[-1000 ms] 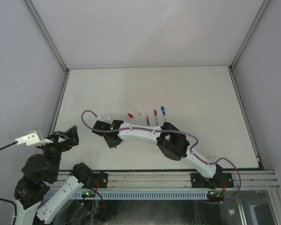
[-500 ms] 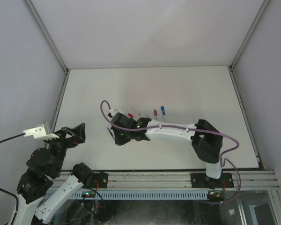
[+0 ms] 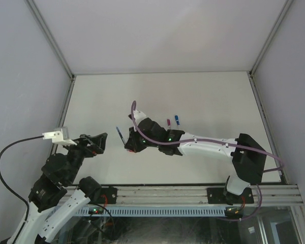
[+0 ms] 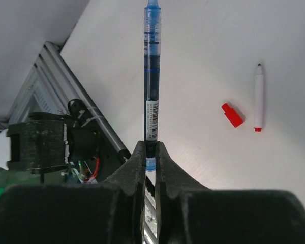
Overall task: Insert the pens into the pen caps
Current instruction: Pick up the pen from the center of the board.
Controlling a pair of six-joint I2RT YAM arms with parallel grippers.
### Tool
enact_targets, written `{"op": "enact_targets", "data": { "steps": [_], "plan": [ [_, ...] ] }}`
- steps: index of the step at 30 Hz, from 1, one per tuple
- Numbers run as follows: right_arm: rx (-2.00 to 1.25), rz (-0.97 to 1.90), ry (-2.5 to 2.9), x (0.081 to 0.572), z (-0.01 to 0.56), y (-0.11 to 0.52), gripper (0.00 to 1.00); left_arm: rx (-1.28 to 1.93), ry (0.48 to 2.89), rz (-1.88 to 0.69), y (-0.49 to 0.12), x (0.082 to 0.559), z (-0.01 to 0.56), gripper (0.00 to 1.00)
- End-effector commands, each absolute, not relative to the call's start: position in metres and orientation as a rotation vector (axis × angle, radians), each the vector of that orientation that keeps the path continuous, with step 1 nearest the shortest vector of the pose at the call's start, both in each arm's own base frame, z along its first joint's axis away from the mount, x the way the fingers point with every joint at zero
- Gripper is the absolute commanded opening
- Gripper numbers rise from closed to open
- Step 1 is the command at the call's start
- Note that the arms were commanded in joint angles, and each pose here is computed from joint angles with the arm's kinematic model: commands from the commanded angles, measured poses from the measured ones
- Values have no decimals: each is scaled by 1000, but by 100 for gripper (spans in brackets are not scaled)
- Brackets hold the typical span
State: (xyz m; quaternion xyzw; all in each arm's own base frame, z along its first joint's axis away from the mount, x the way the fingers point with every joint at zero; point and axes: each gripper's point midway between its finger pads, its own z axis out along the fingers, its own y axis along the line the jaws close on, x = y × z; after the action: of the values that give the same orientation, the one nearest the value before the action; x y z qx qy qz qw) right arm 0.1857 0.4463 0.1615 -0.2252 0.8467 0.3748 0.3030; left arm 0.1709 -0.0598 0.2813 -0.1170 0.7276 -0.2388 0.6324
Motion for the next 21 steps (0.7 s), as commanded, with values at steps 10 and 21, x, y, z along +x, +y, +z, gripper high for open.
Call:
{"op": "enact_targets", "data": {
  "steps": [10, 21],
  "plan": [
    [-551, 1300, 1890, 175, 258, 456, 0, -255, 1685, -769, -106, 182, 282, 96],
    [-584, 1306, 1797, 166, 267, 450, 0, -241, 1717, -943, -138, 182, 279, 81]
  ]
}}
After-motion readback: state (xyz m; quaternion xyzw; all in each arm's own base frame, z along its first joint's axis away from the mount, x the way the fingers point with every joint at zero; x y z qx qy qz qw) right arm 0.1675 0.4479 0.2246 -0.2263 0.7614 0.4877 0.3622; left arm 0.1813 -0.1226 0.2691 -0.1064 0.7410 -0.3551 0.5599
